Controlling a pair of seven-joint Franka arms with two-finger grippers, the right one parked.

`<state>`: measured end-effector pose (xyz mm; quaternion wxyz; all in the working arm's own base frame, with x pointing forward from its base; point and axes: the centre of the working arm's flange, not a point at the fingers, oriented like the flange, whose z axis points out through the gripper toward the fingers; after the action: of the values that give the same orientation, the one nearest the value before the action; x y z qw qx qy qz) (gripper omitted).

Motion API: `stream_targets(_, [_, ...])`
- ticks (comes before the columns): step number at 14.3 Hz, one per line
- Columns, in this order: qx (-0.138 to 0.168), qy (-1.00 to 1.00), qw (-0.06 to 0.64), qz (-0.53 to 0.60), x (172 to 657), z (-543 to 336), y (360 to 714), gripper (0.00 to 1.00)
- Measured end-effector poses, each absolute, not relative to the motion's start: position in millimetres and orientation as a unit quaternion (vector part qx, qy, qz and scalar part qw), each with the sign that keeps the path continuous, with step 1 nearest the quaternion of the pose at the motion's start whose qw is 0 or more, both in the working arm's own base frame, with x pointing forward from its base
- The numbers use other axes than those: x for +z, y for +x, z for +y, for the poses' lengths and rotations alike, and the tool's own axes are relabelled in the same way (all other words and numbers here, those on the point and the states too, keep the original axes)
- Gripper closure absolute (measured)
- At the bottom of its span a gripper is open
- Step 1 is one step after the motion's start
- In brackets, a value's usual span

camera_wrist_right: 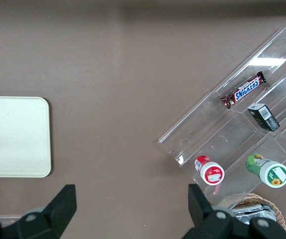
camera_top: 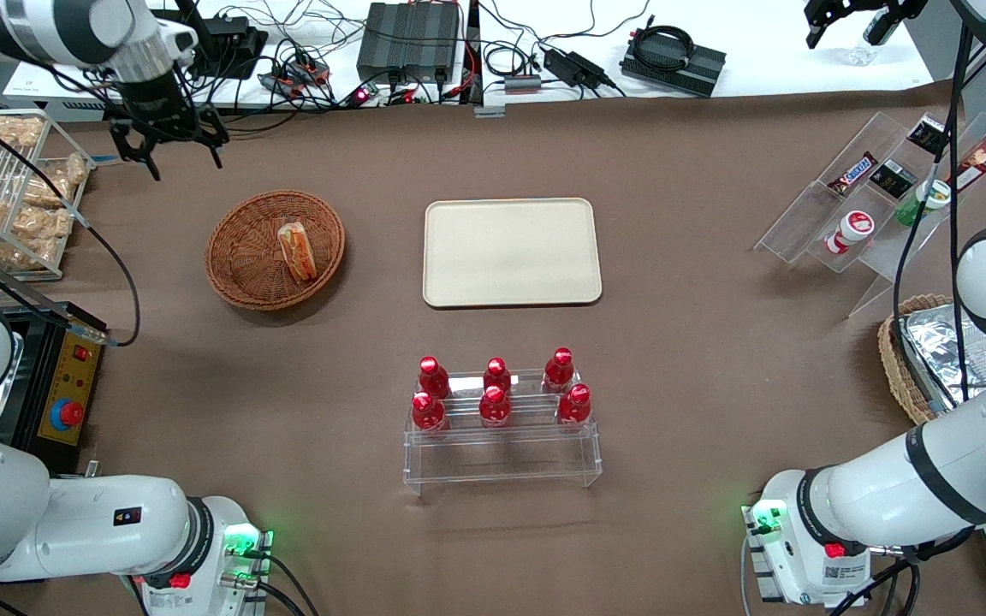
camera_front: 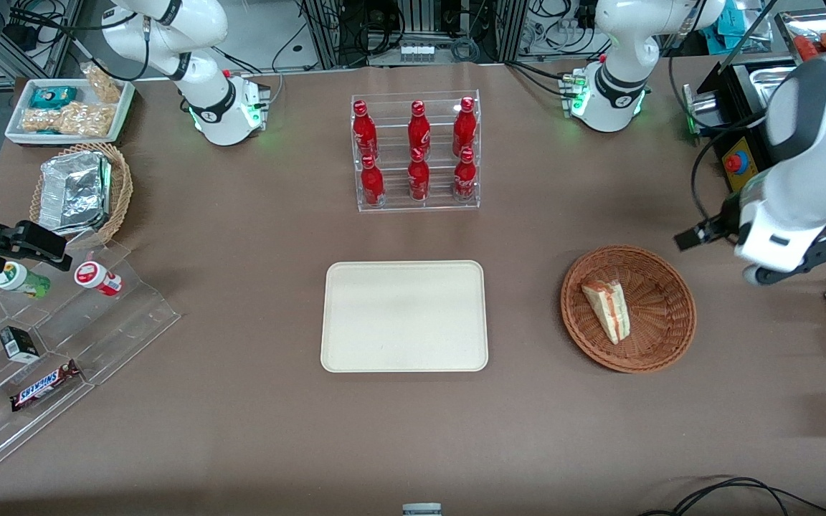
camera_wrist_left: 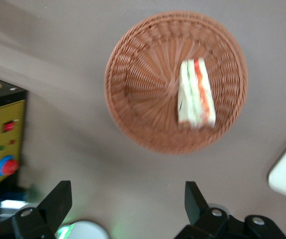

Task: Place sandwich from basket to tray
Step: 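Move the open left gripper over the sandwich in the wicker basket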

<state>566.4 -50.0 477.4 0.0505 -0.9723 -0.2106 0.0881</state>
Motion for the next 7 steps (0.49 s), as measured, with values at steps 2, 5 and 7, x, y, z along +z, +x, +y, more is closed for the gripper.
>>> stream_targets(2, [0.079, -0.971, 0.048, -0.221, 435.0, -54.4, 561.1, 0.00])
stream_targets(5, [0.059, -0.973, 0.039, -0.219, 378.6, -59.4, 547.9, 0.00])
stream_targets(7, [0.042, -0.975, 0.032, -0.217, 359.2, -61.2, 542.5, 0.00])
